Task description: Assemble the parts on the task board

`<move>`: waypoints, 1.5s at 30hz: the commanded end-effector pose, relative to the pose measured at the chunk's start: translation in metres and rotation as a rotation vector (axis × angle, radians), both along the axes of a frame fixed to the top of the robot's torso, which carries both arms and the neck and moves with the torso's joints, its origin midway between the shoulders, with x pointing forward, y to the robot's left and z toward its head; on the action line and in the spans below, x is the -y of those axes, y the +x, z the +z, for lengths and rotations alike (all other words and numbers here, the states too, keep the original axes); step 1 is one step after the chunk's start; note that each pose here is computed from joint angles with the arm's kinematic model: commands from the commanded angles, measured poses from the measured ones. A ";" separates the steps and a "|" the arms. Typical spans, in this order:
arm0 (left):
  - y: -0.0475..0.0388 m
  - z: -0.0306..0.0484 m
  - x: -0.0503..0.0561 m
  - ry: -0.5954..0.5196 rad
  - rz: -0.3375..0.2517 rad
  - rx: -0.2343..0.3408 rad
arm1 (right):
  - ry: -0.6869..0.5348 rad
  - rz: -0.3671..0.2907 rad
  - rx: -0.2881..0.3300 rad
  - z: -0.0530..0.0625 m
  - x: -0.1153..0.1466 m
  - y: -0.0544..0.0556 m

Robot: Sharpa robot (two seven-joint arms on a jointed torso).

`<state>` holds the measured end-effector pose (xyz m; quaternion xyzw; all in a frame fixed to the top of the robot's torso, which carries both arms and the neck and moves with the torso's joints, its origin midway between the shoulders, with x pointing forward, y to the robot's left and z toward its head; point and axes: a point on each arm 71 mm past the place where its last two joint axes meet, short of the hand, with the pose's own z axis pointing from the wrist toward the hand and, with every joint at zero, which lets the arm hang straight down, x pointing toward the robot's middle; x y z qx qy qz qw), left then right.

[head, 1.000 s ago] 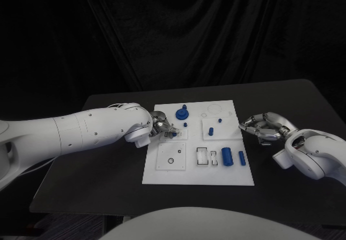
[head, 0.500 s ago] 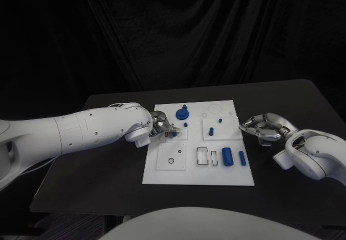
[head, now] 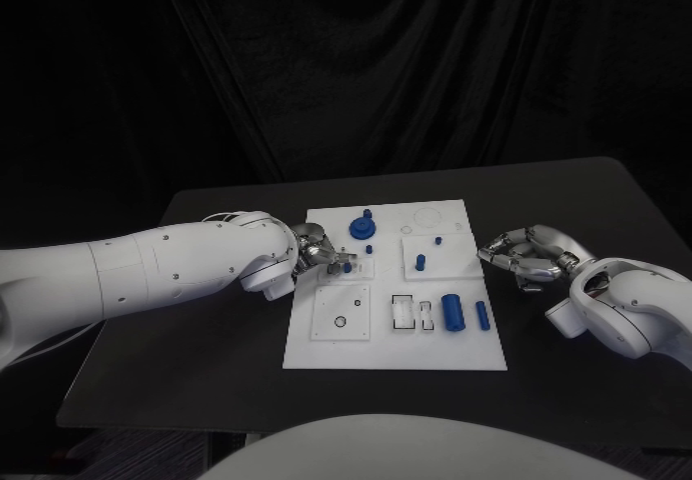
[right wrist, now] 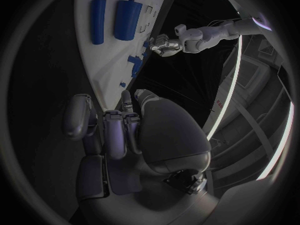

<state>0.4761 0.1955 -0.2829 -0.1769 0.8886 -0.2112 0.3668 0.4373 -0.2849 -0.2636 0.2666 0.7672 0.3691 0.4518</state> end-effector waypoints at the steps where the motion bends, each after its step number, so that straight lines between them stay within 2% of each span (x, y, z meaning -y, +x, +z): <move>1: 0.0084 0.0246 -0.002 -0.017 0.002 0.210 | 0.005 0.001 0.023 0.001 0.000 -0.001; 4: 0.0131 0.0413 -0.007 -0.010 -0.005 0.259 | 0.010 0.000 0.039 0.002 0.000 -0.001; 6: 0.0182 0.0554 -0.010 -0.009 -0.007 0.295 | 0.014 -0.001 0.054 0.004 0.000 -0.001; 7: 0.0198 0.0599 -0.011 -0.008 -0.008 0.305 | 0.015 -0.002 0.059 0.004 0.000 -0.001; 10: 0.0284 0.0804 -0.016 0.006 -0.019 0.332 | 0.019 -0.002 0.073 0.005 0.000 -0.001; 12: 0.0331 0.0880 -0.018 0.027 -0.035 0.318 | 0.020 -0.001 0.075 0.005 0.000 -0.001; 14: 0.0366 0.0910 -0.020 0.050 -0.055 0.289 | 0.020 0.000 0.075 0.005 -0.001 0.000; 17: 0.0423 0.0907 -0.021 0.112 -0.091 0.232 | 0.021 0.004 0.075 0.005 -0.003 0.000; 21: 0.0546 0.0840 -0.025 0.251 -0.128 0.113 | 0.024 0.013 0.074 0.005 -0.006 0.001; 28: 0.0731 0.0735 -0.028 0.359 -0.118 0.021 | 0.027 0.018 0.078 0.004 -0.007 0.002; 31: 0.0779 0.0670 -0.028 0.385 -0.109 -0.006 | 0.028 0.020 0.080 0.005 -0.007 0.002; 36: 0.0811 0.0580 -0.028 0.404 -0.098 -0.030 | 0.029 0.020 0.081 0.005 -0.007 0.002; 45: 0.0817 0.0524 -0.028 0.398 -0.100 -0.034 | 0.028 0.021 0.078 0.005 -0.007 0.002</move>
